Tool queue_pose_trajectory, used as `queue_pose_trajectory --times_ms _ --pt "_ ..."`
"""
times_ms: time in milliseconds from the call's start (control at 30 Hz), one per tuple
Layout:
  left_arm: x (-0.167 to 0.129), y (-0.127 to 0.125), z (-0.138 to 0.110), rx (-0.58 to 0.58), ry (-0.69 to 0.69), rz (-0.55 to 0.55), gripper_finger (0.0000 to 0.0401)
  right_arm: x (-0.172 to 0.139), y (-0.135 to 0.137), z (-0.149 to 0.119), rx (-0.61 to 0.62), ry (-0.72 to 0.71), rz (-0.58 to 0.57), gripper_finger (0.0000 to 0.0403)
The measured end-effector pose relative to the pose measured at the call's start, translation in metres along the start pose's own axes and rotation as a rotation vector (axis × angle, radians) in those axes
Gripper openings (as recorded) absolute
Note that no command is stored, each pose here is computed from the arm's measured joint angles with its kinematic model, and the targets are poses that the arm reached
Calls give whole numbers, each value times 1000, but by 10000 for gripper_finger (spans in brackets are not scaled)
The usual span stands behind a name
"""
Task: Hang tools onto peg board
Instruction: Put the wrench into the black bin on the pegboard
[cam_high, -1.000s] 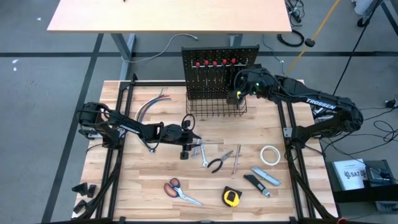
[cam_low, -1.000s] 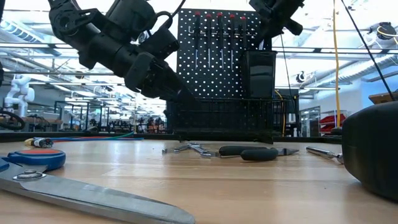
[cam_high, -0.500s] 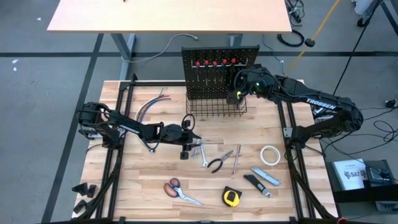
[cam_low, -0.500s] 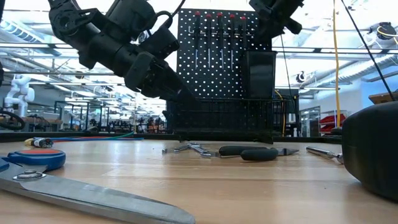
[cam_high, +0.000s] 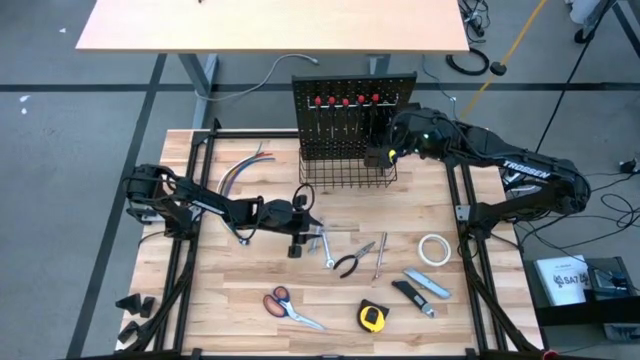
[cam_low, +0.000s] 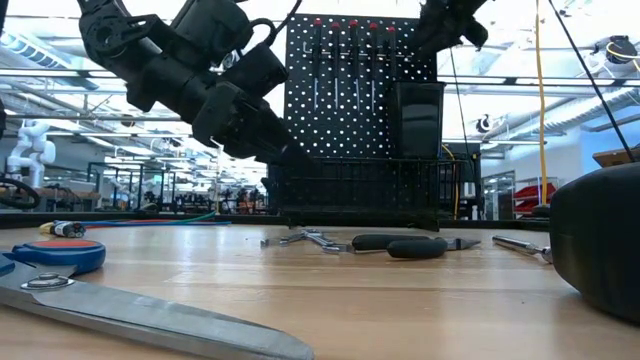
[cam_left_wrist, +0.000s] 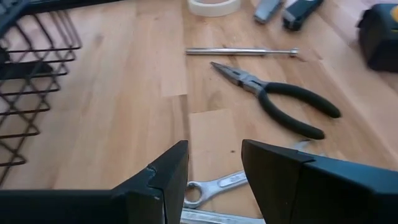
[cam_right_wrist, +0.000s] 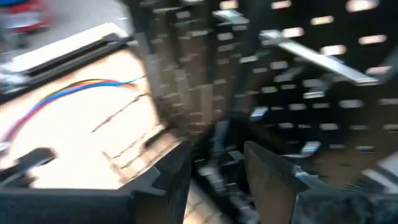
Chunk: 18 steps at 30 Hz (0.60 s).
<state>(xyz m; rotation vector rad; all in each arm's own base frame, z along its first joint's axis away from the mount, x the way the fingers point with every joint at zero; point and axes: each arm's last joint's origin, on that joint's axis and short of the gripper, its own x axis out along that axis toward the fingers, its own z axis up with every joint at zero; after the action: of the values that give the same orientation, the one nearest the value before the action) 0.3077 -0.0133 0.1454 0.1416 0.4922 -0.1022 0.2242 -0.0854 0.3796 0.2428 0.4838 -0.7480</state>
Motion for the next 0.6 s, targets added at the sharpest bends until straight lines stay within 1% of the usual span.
queue_pose_trajectory --times_ms 167,300,400,500,600 --pt "0 -2 -1 2 8 -48 157 -2 16 -6 -16 73 212 141" --pt "1 -2 -7 -6 64 -31 157 -1 37 -22 -65 143 308 141" --pt "5 -1 -15 -7 114 23 157 2 51 -42 -84 184 354 142" --pt "12 0 -24 -23 145 71 157 10 61 -73 -102 246 385 142" --pt "18 0 -30 2 146 100 157 21 71 -104 -116 237 432 142"
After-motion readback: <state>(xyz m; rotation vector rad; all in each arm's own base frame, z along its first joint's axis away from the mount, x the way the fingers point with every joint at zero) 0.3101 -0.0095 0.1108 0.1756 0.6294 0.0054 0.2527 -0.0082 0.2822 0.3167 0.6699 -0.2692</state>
